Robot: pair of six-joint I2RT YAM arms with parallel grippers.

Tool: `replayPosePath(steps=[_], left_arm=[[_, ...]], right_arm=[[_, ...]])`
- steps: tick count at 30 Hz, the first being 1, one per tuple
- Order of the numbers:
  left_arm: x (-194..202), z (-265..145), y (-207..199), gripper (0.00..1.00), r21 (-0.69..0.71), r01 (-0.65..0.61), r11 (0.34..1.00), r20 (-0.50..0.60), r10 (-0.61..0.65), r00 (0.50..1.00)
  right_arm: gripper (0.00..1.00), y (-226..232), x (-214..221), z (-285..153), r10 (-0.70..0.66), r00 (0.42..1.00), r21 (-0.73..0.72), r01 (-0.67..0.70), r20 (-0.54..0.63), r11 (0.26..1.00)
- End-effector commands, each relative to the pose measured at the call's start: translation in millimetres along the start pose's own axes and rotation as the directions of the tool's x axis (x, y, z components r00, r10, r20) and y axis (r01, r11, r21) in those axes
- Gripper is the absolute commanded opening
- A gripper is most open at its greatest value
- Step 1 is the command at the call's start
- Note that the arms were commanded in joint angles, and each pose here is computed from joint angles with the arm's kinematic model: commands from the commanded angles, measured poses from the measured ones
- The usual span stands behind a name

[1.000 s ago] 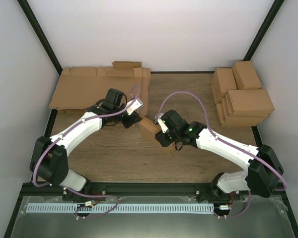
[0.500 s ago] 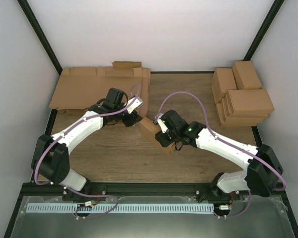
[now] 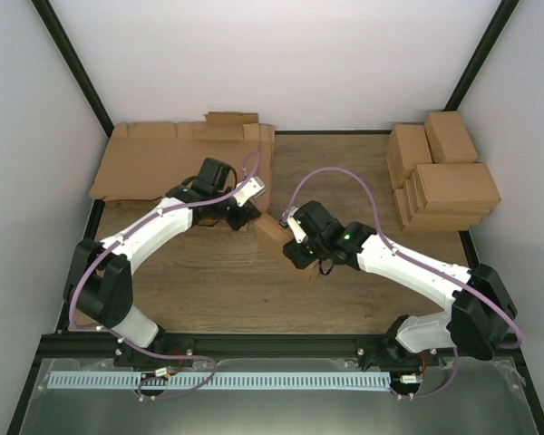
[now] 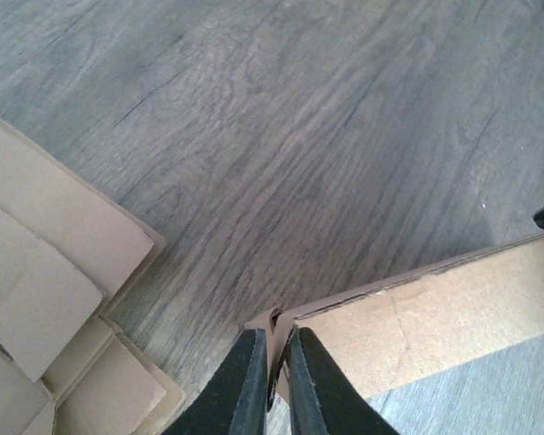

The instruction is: Fold the paper box

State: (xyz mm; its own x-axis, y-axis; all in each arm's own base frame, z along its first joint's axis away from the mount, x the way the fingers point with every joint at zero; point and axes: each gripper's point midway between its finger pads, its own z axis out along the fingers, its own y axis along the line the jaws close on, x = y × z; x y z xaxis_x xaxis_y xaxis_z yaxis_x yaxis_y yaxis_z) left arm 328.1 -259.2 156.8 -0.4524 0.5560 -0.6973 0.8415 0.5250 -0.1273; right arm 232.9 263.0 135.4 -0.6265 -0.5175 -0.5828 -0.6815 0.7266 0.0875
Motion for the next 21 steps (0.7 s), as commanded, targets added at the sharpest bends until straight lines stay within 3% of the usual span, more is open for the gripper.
replayPosePath(steps=[1,8,21], left_arm=[[-10,-6,-4,0.05,0.021,-0.024,0.999,0.022,0.023,0.999],[-8,-18,-16,0.04,0.011,0.022,1.000,0.055,-0.022,0.998],[-15,-33,-19,0.04,-0.075,0.268,0.961,0.189,-0.250,0.950]], right_arm=[[0.48,4,-5,-1,-0.004,1.000,-0.006,0.004,0.006,1.000],[0.48,1,-5,-1,0.006,1.000,0.013,-0.006,0.002,1.000],[0.47,2,-8,0,0.009,1.000,0.004,-0.009,0.003,1.000]])
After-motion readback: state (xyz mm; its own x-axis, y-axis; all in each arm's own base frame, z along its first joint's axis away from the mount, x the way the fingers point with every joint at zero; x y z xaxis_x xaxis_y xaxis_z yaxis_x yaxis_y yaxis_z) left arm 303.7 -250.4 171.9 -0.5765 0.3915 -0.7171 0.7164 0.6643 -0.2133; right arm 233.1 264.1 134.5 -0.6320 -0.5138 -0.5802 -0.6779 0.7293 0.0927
